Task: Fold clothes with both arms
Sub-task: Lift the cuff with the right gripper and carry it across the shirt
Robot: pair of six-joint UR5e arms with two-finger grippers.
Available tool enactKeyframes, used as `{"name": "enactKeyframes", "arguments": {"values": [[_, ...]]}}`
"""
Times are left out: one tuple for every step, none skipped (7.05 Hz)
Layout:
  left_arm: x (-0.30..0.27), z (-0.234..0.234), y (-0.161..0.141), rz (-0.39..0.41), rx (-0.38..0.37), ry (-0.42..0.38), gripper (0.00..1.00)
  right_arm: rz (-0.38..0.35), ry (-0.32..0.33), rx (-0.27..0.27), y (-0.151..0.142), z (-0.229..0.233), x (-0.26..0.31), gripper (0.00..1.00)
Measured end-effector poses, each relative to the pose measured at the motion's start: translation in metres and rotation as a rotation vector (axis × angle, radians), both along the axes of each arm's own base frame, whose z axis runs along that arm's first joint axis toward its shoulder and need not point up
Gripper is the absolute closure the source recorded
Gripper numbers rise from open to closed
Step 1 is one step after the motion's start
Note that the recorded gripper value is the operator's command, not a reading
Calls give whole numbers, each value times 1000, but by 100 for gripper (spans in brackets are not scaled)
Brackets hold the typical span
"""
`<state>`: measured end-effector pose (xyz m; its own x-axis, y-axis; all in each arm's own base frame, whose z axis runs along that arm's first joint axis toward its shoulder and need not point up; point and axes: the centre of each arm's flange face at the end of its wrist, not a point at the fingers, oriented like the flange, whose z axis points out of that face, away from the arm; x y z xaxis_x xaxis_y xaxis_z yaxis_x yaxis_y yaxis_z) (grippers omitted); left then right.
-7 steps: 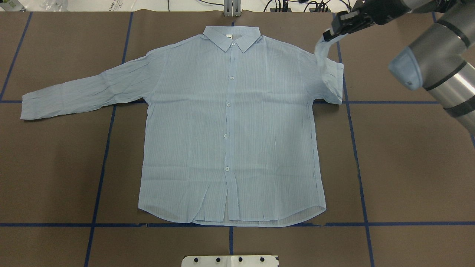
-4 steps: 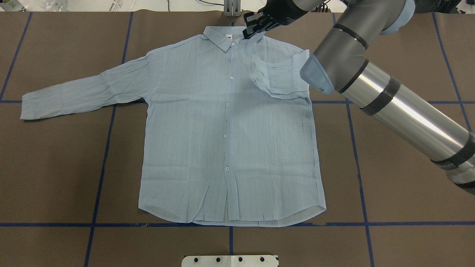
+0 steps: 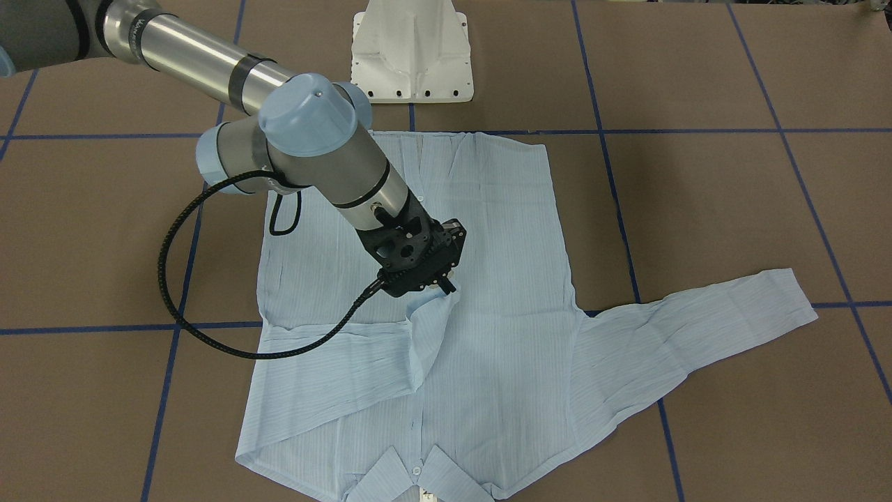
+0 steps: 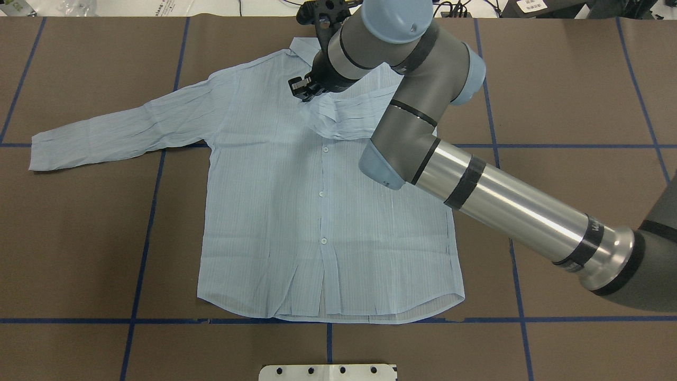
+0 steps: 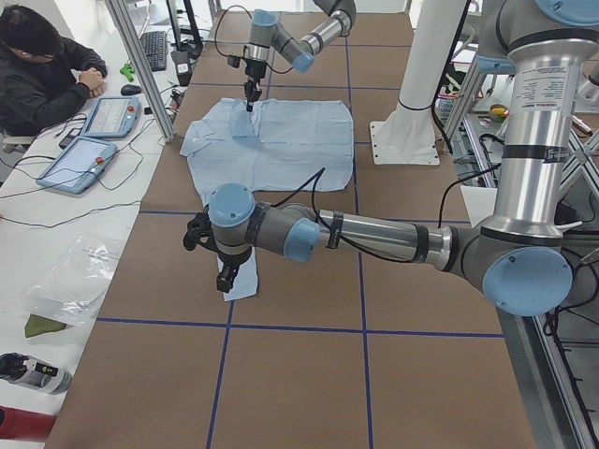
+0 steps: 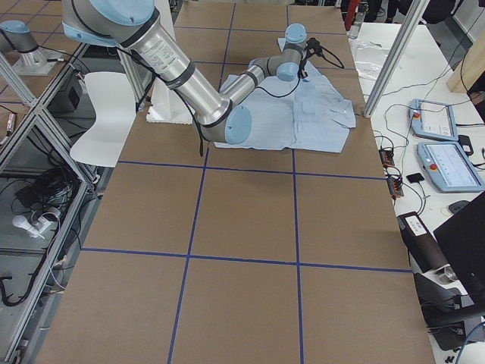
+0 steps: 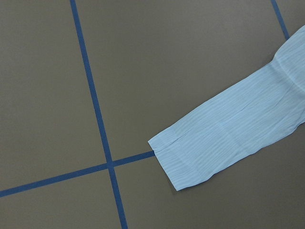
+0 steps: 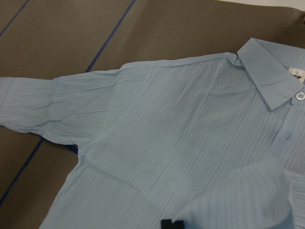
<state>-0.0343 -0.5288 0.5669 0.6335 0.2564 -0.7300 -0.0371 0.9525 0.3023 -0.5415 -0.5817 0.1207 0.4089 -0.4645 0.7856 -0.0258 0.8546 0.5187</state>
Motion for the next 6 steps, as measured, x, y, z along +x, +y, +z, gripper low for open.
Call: {"name": "enactKeyframes", "arguments": {"values": [[0,1,0,0,-1,-1,0,8,46,-9,4,0,-43,13],[0,1,-1,0,-2,-1,0,23,82,-6,10,-7,-79,2],[0,1,-2,0,-2,-1,0,51,107,14,23,-19,-108,1],[0,2,-4,-1,-4,-1,0,77,121,34,35,-25,-125,1],[1,5,-6,-2,-7,0,0,93,128,43,42,-28,-133,1],[3,11,-9,-14,-6,5,0,106,127,31,44,-28,-135,1]]}}
